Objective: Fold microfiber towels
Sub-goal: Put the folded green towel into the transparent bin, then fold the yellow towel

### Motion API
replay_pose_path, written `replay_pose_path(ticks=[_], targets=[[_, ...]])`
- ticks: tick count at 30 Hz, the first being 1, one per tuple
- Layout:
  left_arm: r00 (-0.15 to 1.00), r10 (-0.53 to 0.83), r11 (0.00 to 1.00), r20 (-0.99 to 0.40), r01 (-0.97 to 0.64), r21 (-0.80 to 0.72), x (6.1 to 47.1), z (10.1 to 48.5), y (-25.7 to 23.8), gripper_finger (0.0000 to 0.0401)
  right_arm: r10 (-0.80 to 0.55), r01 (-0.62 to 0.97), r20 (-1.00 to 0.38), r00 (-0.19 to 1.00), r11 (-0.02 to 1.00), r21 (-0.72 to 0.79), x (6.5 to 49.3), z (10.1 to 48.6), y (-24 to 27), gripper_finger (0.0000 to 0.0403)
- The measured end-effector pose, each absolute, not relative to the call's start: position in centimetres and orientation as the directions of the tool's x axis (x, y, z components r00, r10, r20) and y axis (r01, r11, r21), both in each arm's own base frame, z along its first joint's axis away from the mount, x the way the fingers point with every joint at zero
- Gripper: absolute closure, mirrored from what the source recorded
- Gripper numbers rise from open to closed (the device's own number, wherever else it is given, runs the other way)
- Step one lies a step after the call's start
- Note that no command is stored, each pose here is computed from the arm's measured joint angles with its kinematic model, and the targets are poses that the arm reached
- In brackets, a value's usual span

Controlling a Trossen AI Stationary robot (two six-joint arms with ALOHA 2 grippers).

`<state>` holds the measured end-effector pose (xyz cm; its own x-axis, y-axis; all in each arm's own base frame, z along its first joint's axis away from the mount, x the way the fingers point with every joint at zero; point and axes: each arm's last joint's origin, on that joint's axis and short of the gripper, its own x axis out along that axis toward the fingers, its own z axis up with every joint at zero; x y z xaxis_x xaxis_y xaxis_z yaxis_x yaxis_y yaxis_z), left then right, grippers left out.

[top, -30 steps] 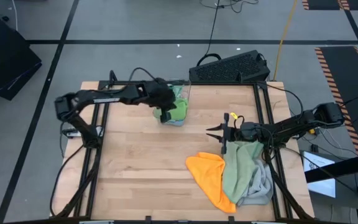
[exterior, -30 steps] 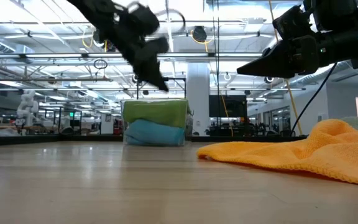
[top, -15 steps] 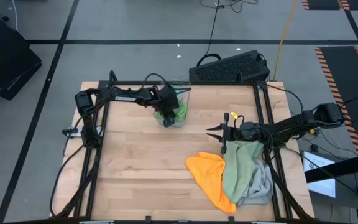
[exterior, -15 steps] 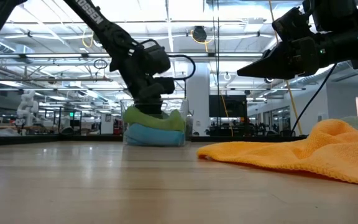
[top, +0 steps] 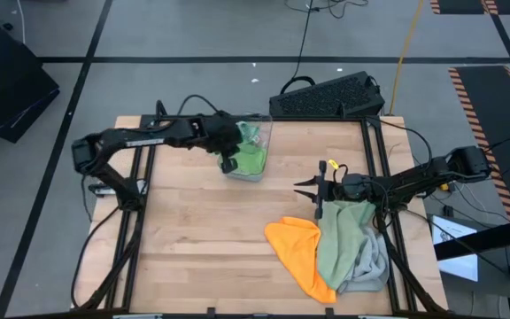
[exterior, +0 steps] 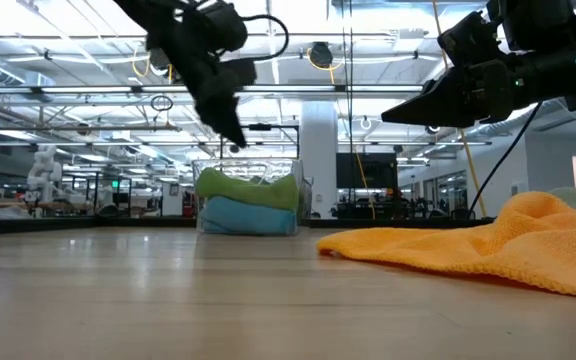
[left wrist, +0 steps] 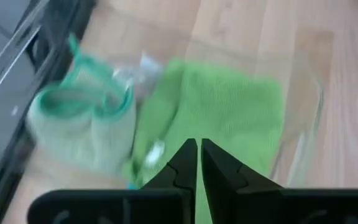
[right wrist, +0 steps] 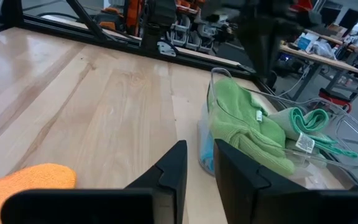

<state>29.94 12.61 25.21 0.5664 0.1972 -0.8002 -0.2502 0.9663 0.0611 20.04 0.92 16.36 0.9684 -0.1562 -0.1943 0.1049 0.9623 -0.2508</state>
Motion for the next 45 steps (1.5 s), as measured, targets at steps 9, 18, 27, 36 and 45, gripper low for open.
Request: replay_pose_path(ticks=[9, 18, 27, 36, 45], targets=[[0.431, 0.105, 0.971, -0.896, -0.238, -0.001, 29.0, 23.0, 13.5, 0.0397, -0.156, 0.105, -0.194, 0.969, 0.962, -0.25, 20.0, 16.4, 0.9, 0.033], [0.323, 0.014, 0.969, -0.946, -0.237, -0.066, 29.8, 18.9, 14.7, 0.0398, -0.156, 0.104, -0.2, 0.967, 0.963, -0.248, 20.0, 16.3, 0.9, 0.033], [0.331, -0.009, 0.972, -0.944, -0.218, -0.086, 30.1, 18.5, 14.5, 0.0398, -0.156, 0.104, -0.2, 0.967, 0.963, -0.249, 20.0, 16.3, 0.9, 0.033], [0.465, 0.233, 0.95, -0.854, -0.295, 0.098, 28.9, 25.1, 11.9, 0.0396, -0.133, 0.105, -0.209, 0.969, 0.985, -0.138, 20.0, 16.2, 1.4, 0.033], [0.616, 0.296, 0.951, -0.73, -0.264, 0.163, 29.2, 29.1, 2.0, 0.0386, -0.003, 0.054, -0.427, 0.904, 0.993, 0.106, 19.3, 14.7, 4.4, 0.0318]])
